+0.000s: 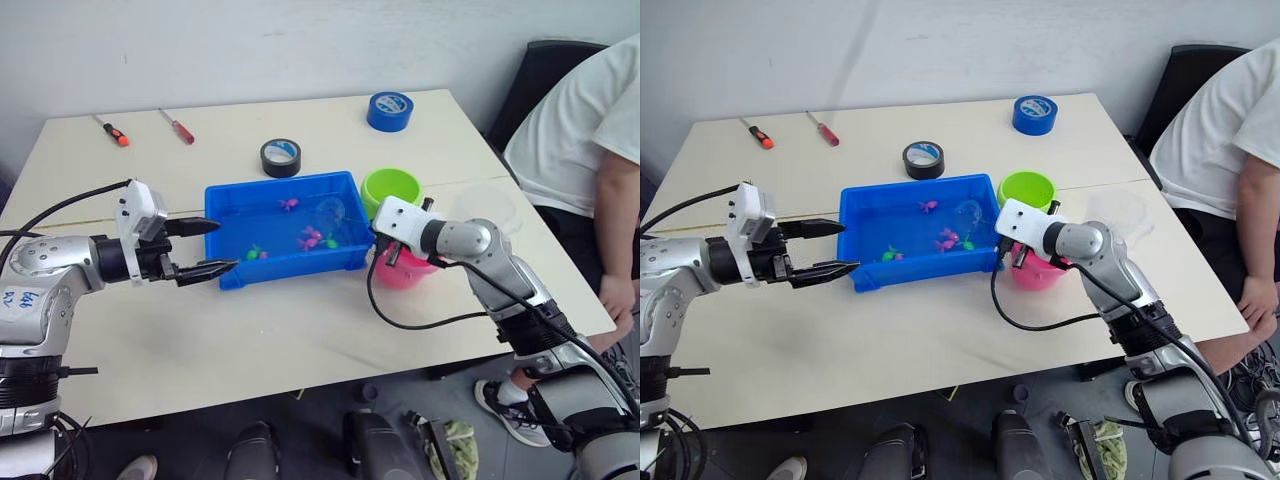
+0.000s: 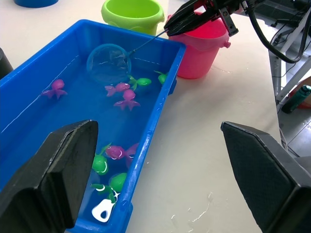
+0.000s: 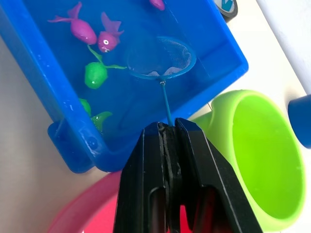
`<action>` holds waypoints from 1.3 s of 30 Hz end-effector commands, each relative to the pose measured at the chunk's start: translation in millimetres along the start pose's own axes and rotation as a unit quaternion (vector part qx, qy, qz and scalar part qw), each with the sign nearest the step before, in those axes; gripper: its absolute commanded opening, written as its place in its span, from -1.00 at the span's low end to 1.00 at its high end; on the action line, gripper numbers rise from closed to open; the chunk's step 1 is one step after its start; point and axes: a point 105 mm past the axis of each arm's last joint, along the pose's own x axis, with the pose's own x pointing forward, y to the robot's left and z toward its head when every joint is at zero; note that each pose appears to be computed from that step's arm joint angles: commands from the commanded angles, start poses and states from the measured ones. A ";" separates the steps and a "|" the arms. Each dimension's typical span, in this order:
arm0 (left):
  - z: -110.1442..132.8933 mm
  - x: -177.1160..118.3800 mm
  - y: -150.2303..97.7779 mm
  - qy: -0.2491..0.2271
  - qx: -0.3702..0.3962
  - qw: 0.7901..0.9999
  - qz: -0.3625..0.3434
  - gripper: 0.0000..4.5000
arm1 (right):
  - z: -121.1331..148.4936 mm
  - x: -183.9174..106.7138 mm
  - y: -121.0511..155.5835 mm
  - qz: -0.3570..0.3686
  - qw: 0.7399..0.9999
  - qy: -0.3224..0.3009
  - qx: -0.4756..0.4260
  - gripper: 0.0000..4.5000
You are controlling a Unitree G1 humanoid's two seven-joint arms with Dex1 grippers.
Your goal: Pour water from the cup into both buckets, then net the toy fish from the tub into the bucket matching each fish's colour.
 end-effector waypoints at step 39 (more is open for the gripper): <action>11.8 -4.3 -3.9 -0.020 0.009 1.000 0.012 0.96 | 37.2 -13.9 -4.7 0.040 0.984 -0.070 0.159 -1.00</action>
